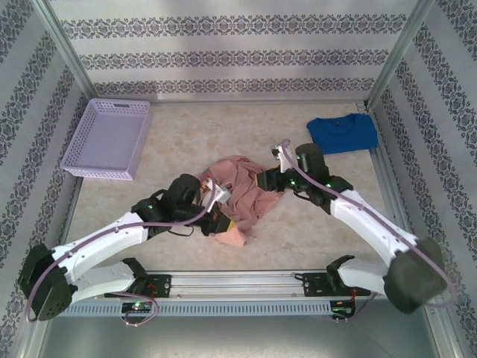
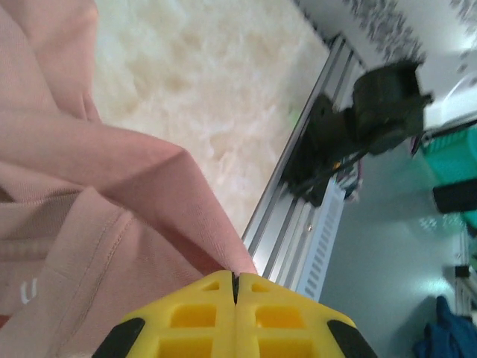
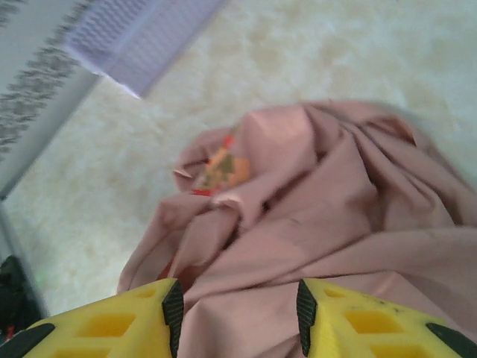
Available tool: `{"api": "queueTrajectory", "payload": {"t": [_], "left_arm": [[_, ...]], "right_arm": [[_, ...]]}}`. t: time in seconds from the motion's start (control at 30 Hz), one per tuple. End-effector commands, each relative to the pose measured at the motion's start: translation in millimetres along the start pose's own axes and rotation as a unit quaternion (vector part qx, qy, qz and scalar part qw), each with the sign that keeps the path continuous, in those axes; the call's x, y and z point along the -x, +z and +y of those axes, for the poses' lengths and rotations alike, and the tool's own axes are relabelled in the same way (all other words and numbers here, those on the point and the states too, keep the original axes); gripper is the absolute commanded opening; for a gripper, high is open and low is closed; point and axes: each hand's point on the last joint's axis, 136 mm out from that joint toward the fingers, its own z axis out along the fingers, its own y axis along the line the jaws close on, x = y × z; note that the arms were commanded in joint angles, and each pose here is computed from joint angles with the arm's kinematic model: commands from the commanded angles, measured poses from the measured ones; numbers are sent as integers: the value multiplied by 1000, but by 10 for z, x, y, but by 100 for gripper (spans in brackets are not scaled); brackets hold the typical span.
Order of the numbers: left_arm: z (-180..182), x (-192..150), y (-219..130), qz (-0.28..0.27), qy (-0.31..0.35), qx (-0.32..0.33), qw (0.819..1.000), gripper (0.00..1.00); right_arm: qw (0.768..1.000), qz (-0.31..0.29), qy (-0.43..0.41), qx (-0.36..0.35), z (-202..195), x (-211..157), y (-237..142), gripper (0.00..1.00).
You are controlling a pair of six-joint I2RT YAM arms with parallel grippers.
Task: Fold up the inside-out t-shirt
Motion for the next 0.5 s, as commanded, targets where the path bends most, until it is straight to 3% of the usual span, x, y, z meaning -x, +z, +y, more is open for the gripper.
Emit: {"api": "queueTrajectory", "payload": {"t": [0.0, 0.07, 0.2, 0.33, 0.4, 0.47], "left_arm": [[62, -100, 94, 27, 11, 14, 999, 22], [136, -79, 80, 35, 5, 42, 998, 39], [490, 74, -113, -8, -10, 157, 987, 57], [1097, 75, -319, -36, -108, 274, 955, 60], [1321, 11, -374, -36, -159, 300, 940, 60], [1386, 6, -305, -31, -175, 288, 941, 60]], "right_arm": [[994, 57, 70, -55, -119, -294, 240, 49], [991, 84, 72, -71, -68, -441, 382, 51], [986, 113, 84, -89, -32, -670, 566, 57], [982, 132, 88, -99, -57, -806, 669, 59], [982, 133, 84, -103, -69, -829, 668, 57], [981, 136, 76, -117, -134, -854, 648, 46]]}}
